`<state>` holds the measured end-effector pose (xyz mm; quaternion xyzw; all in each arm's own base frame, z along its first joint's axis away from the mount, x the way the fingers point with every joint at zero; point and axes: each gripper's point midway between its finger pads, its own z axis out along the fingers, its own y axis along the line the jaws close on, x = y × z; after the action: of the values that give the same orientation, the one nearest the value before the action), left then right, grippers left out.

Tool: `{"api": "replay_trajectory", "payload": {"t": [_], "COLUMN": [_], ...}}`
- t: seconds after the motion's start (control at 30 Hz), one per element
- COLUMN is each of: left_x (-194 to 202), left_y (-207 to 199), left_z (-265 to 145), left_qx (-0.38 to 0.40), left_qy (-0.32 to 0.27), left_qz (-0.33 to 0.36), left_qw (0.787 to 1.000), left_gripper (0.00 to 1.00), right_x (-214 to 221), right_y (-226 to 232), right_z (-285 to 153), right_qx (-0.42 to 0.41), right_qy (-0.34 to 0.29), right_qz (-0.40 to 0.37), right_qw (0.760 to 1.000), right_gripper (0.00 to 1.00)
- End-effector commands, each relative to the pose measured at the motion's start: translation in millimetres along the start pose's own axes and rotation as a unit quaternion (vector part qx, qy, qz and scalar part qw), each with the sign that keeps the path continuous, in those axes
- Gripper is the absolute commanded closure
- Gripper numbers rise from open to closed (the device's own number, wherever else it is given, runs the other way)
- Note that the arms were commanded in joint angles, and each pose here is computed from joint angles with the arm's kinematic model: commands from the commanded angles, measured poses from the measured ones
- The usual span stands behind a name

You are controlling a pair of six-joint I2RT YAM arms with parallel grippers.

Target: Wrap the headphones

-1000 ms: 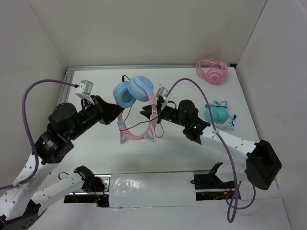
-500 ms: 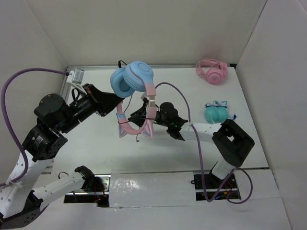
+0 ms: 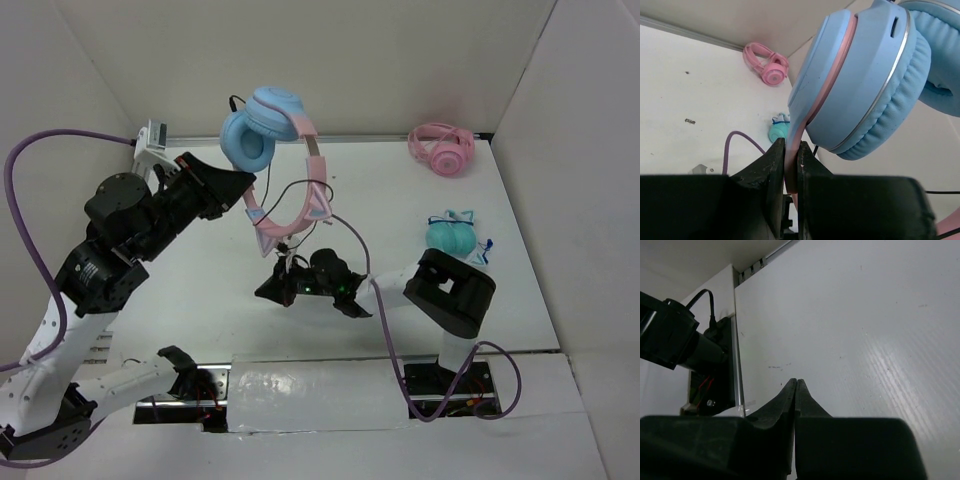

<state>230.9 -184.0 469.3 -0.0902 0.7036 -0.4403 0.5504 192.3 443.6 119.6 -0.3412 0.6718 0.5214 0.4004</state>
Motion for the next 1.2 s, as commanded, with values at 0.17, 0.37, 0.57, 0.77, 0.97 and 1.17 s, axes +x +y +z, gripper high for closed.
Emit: {"api": "replay_trajectory", "payload": {"t": [0.17,0.37,0.57,0.77,0.97,1.17], "left_x": [-64.0,-71.2,-54.6,-39.0,-26.3,-1.3], "left_y": [-8.0,27.3,55.5,86.6,124.8,172.3], "left_z": [1.7,10.4,32.2,53.8,87.5,117.7], "left_qx": [-0.048,-0.156,-0.217,-0.280,-0.329,-0.372], "left_qy": [-0.126,-0.160,-0.157,-0.140,-0.109,-0.060], "left_qz": [-0.106,-0.154,-0.171,-0.196,-0.174,-0.143], "left_qw": [0.985,0.962,0.948,0.929,0.922,0.915], "left_gripper": [1.00,1.00,1.00,1.00,1.00,1.00], "right_x": [5.9,44.0,54.3,67.9,62.9,9.4], "right_y": [-17.9,-38.3,-50.9,-42.5,27.1,91.9], "right_z": [-14.0,-29.5,-28.7,-13.8,9.2,-9.6], "right_qx": [0.075,0.185,0.351,0.391,0.228,0.072], "right_qy": [-0.056,-0.012,0.048,0.132,0.192,0.195], "right_qz": [0.100,0.162,0.106,0.037,-0.065,-0.143], "right_qw": [0.991,0.969,0.929,0.910,0.952,0.968], "right_gripper": [1.00,1.00,1.00,1.00,1.00,1.00]}}
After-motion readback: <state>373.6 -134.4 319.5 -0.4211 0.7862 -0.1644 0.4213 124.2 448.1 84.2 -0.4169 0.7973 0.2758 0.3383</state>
